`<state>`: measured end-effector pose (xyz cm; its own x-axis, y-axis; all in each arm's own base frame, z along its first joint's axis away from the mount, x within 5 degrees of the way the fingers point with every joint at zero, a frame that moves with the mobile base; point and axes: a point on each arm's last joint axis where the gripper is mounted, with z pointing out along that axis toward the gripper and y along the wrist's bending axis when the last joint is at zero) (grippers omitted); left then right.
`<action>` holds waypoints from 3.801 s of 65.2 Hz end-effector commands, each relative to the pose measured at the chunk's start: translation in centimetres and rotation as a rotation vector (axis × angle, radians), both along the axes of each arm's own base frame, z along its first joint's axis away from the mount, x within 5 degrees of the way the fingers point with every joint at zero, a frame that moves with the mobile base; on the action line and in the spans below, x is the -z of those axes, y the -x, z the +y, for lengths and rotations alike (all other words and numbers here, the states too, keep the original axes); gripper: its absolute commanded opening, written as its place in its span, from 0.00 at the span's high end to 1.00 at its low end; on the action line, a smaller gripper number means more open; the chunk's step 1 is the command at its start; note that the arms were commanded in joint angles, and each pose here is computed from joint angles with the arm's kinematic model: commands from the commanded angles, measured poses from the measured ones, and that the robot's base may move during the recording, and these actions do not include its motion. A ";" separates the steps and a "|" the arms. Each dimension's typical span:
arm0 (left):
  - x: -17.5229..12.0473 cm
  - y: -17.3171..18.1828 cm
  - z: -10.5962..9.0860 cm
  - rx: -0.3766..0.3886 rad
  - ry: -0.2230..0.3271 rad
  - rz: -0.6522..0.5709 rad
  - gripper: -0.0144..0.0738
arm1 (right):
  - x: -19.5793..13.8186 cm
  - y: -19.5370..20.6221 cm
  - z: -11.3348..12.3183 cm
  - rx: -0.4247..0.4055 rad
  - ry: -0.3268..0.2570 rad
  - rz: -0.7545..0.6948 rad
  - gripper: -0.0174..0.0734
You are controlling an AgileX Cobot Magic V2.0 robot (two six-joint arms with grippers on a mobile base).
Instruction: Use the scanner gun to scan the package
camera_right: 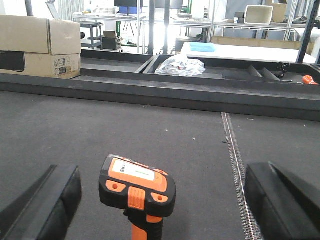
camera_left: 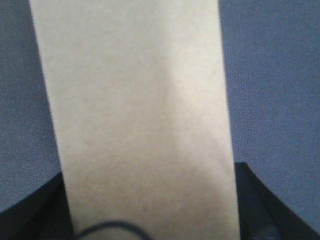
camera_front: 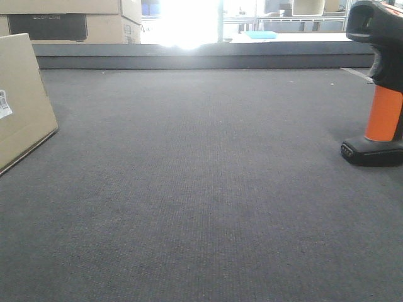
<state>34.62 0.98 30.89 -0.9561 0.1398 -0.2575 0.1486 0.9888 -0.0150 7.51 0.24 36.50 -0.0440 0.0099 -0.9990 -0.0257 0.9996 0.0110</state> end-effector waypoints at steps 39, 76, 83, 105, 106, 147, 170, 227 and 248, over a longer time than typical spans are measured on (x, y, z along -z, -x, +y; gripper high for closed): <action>-5.8 2.2 -4.8 -0.022 0.589 -0.145 0.96 | 4.2 -1.1 0.7 -0.067 -0.067 0.136 0.18; -6.1 2.2 -5.2 -0.024 0.650 -0.147 0.96 | 11.4 -5.1 0.1 0.015 -0.094 0.078 0.18; -6.1 2.2 -5.2 -0.024 0.650 -0.147 0.96 | 12.1 -6.5 0.1 0.028 -0.088 0.110 0.18; -6.1 2.2 -5.2 -0.024 0.650 -0.147 0.96 | 13.7 -9.8 0.0 0.063 -0.092 0.097 0.18; -6.1 2.2 -5.2 -0.024 0.650 -0.147 0.96 | 13.7 -9.9 0.0 0.064 -0.092 0.097 0.18; -6.1 2.2 -5.1 -0.024 0.640 -0.147 0.96 | 14.7 -13.9 0.3 0.059 -0.132 0.163 0.18; -6.1 2.2 -5.1 -0.024 0.640 -0.147 0.96 | 15.2 -14.7 0.4 0.053 -0.161 0.133 0.18; -6.0 2.2 -5.1 -0.024 0.631 -0.146 0.96 | 16.2 -17.5 0.5 0.063 -0.201 0.096 0.18; -6.0 2.2 -5.1 -0.024 0.631 -0.146 0.96 | 16.6 -17.9 0.4 0.070 -0.203 0.085 0.21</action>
<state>32.66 -3.92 36.32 -0.9131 -0.0904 -0.3975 0.1629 0.8129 -0.5591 25.16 0.60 19.42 -0.1668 0.2143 -0.9624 0.0621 0.9764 0.2067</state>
